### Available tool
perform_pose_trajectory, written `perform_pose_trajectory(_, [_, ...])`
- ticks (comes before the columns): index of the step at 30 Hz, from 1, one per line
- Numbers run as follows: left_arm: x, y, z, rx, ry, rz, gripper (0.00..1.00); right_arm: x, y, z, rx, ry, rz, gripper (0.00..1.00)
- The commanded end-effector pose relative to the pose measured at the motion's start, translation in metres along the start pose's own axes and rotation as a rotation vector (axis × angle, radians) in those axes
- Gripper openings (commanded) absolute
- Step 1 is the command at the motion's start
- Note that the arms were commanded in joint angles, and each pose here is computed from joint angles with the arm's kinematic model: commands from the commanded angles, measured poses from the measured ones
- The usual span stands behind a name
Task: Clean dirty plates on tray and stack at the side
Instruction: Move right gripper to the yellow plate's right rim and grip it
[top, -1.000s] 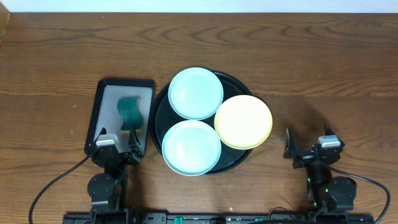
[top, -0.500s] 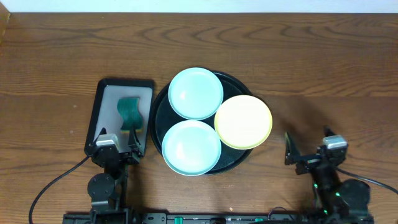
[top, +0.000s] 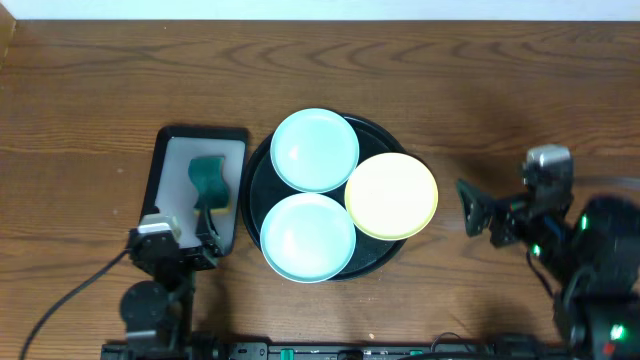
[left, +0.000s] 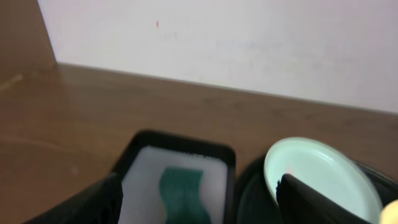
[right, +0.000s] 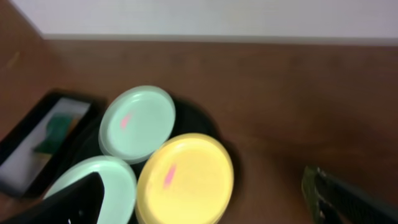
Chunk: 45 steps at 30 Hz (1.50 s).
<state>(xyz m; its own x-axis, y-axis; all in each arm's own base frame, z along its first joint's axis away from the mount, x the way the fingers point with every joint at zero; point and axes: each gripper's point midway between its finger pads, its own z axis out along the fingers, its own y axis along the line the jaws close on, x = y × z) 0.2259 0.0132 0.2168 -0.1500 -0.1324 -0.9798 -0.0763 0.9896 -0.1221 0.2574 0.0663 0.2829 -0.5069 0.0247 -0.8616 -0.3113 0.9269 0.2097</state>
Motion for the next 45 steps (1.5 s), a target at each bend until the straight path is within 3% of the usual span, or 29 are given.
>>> perform_pose_trajectory(1, [-0.043,-0.014,-0.011,0.047,0.034,-0.017,0.80,-0.017,0.006,0.005,-0.045,0.091,0.032,0.99])
perform_pose_trajectory(5, [-0.068,-0.020,-0.010,0.043,0.175,-0.022,0.80,-0.023,0.006,0.015,-0.065,0.171,0.069,0.99])
perform_pose_trajectory(8, [-0.077,-0.021,-0.009,0.019,0.353,-0.028,0.80,-0.021,0.022,0.023,-0.179,0.206,0.096,0.99])
perform_pose_trajectory(9, [-0.076,-0.021,-0.009,0.011,0.414,-0.030,0.98,-0.018,0.026,0.024,-0.203,0.221,0.107,0.99])
perform_pose_trajectory(12, [-0.069,-0.020,-0.006,-0.018,0.622,-0.037,0.99,-0.014,0.026,0.027,-0.215,0.241,0.118,0.99])
perform_pose_trajectory(13, [-0.066,-0.020,-0.005,-0.024,0.676,-0.039,0.99,-0.014,0.026,0.027,-0.213,0.244,0.119,0.94])
perform_pose_trajectory(15, [-0.057,-0.019,0.003,-0.038,0.764,-0.042,0.98,-0.012,0.024,0.028,-0.203,0.253,0.124,0.68])
perform_pose_trajectory(16, [-0.051,-0.018,0.006,-0.043,0.801,-0.044,0.98,-0.009,0.023,0.028,-0.196,0.263,0.127,0.60])
perform_pose_trajectory(20, [-0.028,-0.029,0.018,0.010,0.928,-0.099,0.98,0.010,0.009,0.027,-0.108,0.337,0.149,0.57])
perform_pose_trajectory(24, [-0.016,-0.031,0.026,0.017,0.986,-0.112,0.96,0.034,-0.014,0.029,0.023,0.441,0.173,0.57])
perform_pose_trajectory(28, [-0.006,-0.029,0.032,0.008,1.036,-0.116,0.79,0.057,-0.032,0.041,0.114,0.528,0.246,0.57])
perform_pose_trajectory(35, [0.005,-0.024,0.021,-0.027,1.112,-0.109,0.74,0.091,-0.046,0.074,0.119,0.632,0.284,0.58])
perform_pose_trajectory(45, [0.005,-0.023,0.021,-0.032,1.110,-0.106,0.74,0.143,-0.047,0.127,0.092,0.732,0.274,0.50])
